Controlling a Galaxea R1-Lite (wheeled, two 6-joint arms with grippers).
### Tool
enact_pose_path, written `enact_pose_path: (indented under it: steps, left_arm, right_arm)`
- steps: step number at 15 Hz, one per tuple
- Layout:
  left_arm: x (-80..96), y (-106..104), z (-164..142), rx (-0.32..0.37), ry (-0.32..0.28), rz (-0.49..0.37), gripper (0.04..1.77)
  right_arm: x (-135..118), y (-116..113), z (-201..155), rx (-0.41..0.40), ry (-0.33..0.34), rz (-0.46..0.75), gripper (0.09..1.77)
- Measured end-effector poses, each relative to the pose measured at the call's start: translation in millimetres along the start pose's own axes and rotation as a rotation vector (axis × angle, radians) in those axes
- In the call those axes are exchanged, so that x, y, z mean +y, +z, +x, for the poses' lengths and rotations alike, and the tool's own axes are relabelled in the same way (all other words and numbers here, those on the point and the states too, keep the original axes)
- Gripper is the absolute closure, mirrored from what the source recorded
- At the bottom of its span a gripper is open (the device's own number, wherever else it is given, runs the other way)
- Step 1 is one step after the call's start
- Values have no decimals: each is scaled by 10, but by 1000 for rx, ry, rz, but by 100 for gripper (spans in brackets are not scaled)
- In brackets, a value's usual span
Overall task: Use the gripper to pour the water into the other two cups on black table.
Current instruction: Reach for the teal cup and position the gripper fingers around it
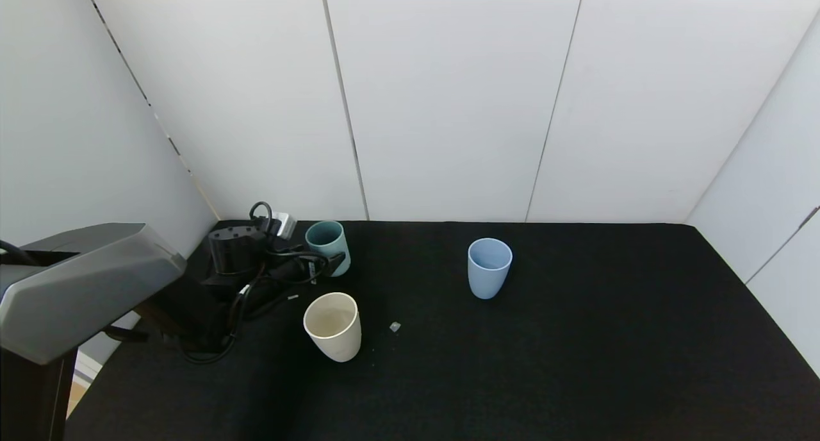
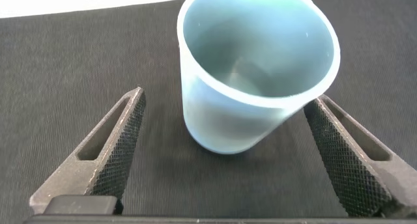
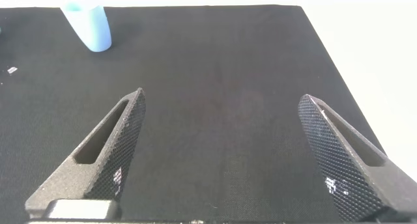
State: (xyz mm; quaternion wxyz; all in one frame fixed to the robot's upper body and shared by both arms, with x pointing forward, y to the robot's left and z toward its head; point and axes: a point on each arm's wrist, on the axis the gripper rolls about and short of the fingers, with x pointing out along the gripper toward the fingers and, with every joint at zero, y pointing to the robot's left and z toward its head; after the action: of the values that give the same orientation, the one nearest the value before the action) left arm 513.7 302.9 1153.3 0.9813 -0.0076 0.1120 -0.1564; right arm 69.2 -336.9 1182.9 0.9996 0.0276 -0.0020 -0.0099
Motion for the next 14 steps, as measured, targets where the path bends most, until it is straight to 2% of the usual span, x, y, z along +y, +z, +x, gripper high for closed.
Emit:
enact_pose_path:
  steps: [8,11,14]
  left_arm:
    - [-10,44,75,-27,-6,7,9]
    - [-5,59,93,-35,-5,9,56]
    - [2,52,98,-36,-4,9,66]
  right_arm:
    - [0,0,0,0,0,0,15]
    - [0,0,0,0,0,0,15]
    - [0,0,0,0,0,0,15]
